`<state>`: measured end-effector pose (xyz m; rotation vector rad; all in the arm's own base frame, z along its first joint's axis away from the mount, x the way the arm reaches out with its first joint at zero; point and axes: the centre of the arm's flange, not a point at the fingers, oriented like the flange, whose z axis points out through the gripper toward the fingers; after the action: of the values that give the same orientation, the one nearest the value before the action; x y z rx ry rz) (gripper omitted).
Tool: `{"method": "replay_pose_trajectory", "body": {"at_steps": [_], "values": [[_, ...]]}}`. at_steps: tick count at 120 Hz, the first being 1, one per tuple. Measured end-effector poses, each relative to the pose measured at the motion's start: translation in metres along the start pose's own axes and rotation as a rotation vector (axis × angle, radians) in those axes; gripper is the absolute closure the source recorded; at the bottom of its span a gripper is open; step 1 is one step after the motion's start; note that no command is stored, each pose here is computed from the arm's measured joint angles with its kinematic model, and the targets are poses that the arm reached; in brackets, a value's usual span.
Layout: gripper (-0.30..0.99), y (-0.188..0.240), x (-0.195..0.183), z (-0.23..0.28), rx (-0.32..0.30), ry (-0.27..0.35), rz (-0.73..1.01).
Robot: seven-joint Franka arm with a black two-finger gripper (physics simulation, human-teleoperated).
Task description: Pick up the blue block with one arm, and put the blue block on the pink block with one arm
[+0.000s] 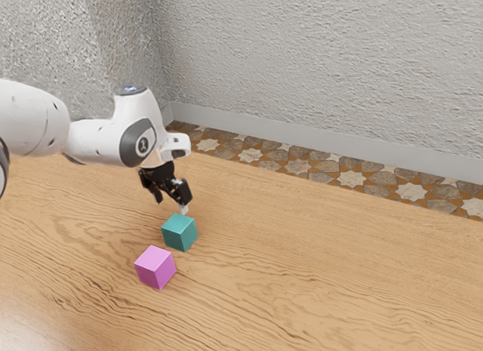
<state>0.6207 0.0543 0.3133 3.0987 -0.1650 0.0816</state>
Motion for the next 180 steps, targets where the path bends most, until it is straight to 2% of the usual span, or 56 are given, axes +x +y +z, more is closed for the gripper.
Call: {"method": "replay_pose_trajectory", "body": {"at_steps": [18, 39, 58, 80, 114, 147, 180], "values": [[0.02, 0.015, -0.002, -0.002, -0.006, 0.014, 0.050], [0.03, 0.019, -0.019, 0.007, -0.018, -0.009, 0.067], [0.03, 0.035, -0.020, 0.002, -0.020, 0.000, 0.105], [0.02, 0.033, -0.020, -0.001, -0.019, 0.008, 0.112], [0.02, 0.038, -0.021, 0.002, -0.028, -0.006, 0.055], [0.02, 0.037, -0.031, 0.016, -0.034, -0.044, -0.029], [0.02, 0.035, -0.032, 0.018, -0.032, -0.050, -0.085]]}}
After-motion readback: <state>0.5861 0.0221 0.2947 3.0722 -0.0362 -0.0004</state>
